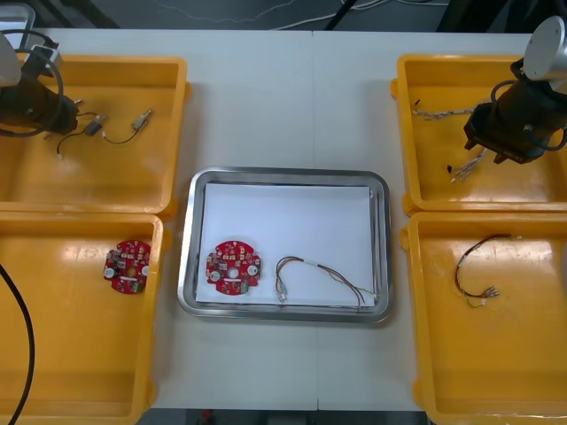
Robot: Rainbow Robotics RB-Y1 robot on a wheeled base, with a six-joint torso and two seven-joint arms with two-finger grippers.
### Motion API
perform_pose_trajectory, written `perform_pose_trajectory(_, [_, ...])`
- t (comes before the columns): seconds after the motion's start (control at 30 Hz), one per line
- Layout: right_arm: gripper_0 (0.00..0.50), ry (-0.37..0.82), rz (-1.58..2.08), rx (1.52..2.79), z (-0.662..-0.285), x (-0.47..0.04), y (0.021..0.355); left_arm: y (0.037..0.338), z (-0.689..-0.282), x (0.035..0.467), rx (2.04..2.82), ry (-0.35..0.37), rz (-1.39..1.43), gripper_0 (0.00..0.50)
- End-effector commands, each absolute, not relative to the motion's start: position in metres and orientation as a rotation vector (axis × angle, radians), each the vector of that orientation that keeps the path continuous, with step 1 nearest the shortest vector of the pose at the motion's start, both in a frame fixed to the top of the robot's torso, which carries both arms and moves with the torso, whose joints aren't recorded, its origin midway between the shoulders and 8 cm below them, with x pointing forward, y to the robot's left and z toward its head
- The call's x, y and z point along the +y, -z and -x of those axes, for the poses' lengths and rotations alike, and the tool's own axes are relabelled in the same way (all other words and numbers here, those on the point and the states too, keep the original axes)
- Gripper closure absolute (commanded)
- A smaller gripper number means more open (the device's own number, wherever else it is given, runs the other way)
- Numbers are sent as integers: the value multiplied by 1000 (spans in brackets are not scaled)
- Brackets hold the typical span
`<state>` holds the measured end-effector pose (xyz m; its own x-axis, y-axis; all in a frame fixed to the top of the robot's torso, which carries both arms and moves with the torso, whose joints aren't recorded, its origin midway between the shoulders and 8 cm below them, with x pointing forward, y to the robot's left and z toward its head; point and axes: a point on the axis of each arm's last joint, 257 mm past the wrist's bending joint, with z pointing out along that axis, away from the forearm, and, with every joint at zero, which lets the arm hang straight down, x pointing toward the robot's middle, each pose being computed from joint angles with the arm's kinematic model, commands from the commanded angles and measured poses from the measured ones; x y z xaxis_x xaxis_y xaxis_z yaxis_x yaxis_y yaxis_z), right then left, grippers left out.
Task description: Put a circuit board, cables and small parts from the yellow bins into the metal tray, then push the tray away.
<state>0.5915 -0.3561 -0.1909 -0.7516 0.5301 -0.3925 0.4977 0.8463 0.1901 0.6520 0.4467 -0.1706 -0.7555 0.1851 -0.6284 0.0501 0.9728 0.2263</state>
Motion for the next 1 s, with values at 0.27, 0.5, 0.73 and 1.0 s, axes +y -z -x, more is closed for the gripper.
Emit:
perform_pose_trajectory(0.27, [0,-120,-709,2510,-618,-379,162,158,-645,465,2411,-262,-274,14])
perform_pose_trajectory(0.5, [0,-120,-708,2485,-627,-383,170,161,-643,469,2413,-251,-266,14])
perform_pose_trajectory(0.73, [58,-115,-702,2489,-627,-383,171,164,-644,472,2404,-262,-274,15])
perform_pose_trajectory(1.0, [500,-118,-690,2493,-628,-380,171,167,-646,474,2398,-269,-265,35])
